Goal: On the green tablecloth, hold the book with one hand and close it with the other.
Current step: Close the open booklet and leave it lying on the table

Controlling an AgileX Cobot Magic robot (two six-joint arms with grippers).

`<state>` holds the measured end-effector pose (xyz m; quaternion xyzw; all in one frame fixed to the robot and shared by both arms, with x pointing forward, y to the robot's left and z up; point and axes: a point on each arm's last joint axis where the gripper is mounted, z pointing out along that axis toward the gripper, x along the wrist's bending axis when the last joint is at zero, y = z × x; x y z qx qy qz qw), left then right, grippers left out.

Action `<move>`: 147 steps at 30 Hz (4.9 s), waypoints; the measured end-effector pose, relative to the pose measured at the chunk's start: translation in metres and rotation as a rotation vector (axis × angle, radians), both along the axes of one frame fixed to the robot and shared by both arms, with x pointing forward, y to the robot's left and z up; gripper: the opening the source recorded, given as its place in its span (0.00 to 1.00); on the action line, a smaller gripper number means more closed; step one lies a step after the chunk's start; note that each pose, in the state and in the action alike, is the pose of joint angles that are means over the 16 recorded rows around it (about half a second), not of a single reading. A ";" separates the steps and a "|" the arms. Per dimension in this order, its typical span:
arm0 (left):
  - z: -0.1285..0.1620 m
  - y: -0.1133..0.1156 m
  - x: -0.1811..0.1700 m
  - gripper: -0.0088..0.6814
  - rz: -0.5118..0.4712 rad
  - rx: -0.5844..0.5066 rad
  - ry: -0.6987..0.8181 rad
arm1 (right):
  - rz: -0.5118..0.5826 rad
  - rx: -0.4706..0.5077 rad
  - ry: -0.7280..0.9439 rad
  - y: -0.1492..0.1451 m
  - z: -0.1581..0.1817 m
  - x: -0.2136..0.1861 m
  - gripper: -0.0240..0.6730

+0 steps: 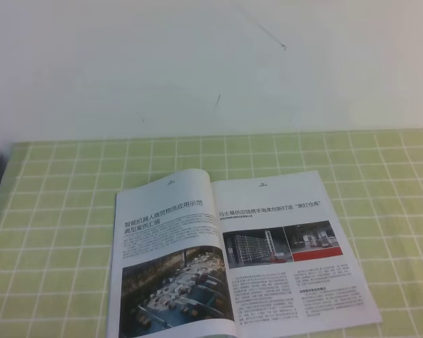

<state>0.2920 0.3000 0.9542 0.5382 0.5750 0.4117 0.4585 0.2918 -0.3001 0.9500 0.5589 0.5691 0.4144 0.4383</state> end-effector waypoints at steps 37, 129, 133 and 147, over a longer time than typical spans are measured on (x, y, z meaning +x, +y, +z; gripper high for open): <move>0.000 0.000 0.000 0.01 0.000 0.005 0.000 | 0.000 0.000 0.000 0.000 0.000 0.000 0.03; 0.058 -0.133 0.206 0.01 -0.510 0.144 0.749 | 0.775 -0.301 0.657 0.098 0.005 0.233 0.03; 0.056 -0.121 0.213 0.01 -0.438 0.144 0.753 | 0.771 -0.301 0.724 0.101 -0.022 0.245 0.03; 0.014 -0.095 0.239 0.01 -0.294 0.210 0.878 | 0.769 -0.289 0.803 0.103 -0.051 0.254 0.03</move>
